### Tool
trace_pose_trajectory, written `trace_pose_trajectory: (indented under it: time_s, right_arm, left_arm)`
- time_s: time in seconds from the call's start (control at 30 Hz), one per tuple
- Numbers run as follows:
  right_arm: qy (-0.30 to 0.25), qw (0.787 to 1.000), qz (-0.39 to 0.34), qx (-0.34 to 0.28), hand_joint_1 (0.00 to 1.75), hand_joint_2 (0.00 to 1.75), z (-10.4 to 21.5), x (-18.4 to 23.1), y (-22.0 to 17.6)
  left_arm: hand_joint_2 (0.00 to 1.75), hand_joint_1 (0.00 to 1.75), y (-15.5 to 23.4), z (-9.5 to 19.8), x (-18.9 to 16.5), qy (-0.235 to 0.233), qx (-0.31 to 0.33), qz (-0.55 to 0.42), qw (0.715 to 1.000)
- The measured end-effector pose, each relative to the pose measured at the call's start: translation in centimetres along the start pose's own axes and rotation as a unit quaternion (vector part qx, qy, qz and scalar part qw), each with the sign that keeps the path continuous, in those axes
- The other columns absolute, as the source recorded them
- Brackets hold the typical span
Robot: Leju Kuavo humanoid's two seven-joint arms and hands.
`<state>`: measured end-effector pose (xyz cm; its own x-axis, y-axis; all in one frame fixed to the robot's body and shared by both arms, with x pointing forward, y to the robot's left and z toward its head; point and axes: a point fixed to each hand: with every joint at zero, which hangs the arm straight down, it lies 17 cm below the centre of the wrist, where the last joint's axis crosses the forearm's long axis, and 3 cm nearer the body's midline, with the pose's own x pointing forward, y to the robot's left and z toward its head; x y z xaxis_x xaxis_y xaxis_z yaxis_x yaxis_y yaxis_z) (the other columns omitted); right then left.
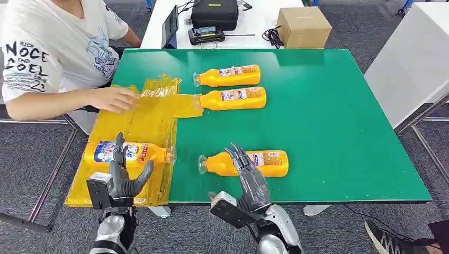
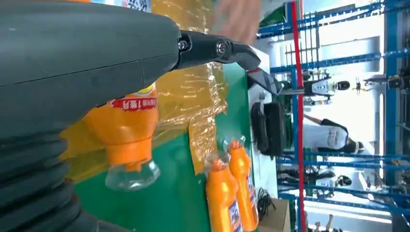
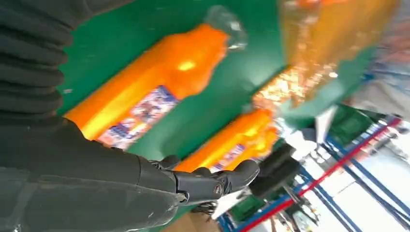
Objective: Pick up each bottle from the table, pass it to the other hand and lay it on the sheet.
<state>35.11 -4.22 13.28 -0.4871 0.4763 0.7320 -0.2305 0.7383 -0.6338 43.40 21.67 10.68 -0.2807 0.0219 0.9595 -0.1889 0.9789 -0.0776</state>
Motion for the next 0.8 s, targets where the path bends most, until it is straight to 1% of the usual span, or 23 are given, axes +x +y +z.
trace_pose_trajectory:
  time_s: [0.17, 0.4, 0.67, 0.8]
  right_arm:
    - [0.026, 0.999, 0.017, 0.022, 0.00, 1.75, 1.2, -2.6, -0.3]
    - [0.042, 0.998, 0.019, 0.043, 0.00, 1.75, 1.7, -4.1, -0.3]
    - [0.052, 0.996, 0.036, 0.056, 0.00, 1.75, 0.6, -6.4, -1.4]
    - [0.058, 0.995, 0.048, 0.064, 0.00, 1.75, -0.6, -7.4, -2.4]
  left_arm:
    - [1.75, 0.00, 0.2, 0.5, -0.1, 0.003, -0.001, -0.007, 1.000]
    - [1.75, 0.00, 0.3, 0.5, -0.1, 0.002, -0.001, -0.011, 1.000]
    - [1.75, 0.00, 0.0, 0.7, -0.5, 0.007, -0.006, -0.011, 1.000]
    - [1.75, 0.00, -0.3, 0.9, -1.1, 0.014, -0.014, -0.007, 1.000]
